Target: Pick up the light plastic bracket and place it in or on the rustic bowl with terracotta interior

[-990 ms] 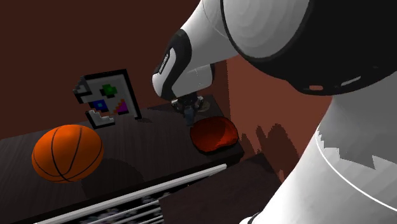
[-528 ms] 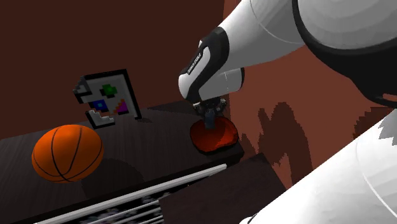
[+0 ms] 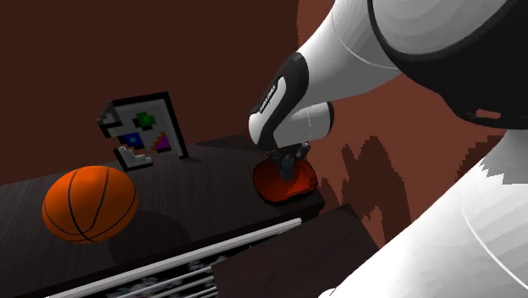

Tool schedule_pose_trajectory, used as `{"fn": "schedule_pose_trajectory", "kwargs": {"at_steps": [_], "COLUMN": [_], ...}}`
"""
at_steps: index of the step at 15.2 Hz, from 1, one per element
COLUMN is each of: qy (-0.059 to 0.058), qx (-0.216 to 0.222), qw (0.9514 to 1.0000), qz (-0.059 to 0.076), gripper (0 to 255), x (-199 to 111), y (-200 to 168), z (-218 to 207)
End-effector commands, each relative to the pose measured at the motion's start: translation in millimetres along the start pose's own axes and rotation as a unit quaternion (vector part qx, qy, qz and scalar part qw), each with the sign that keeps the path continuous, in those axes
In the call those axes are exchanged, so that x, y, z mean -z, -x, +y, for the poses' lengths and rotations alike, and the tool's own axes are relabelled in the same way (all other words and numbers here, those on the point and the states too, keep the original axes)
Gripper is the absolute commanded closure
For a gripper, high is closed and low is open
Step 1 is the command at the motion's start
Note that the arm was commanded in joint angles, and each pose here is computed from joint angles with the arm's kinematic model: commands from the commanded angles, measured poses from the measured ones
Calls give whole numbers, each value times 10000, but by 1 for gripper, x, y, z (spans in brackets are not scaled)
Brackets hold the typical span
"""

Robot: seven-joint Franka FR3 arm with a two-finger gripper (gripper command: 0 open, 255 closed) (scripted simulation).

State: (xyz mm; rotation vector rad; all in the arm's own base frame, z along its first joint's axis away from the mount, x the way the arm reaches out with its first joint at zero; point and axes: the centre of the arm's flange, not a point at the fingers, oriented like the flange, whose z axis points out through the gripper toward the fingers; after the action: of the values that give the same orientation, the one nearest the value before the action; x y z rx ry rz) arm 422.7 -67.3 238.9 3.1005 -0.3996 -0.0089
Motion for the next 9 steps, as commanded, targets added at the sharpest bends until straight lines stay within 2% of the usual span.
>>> {"fn": "schedule_pose_trajectory", "kwargs": {"at_steps": [1,9], "qy": [0,0], "qx": [0,0], "qw": [10000,10000], "qz": [4,4], "gripper": [255,255], "x": [-11,-52], "y": [-1,-1], "z": [-1,-1]}}
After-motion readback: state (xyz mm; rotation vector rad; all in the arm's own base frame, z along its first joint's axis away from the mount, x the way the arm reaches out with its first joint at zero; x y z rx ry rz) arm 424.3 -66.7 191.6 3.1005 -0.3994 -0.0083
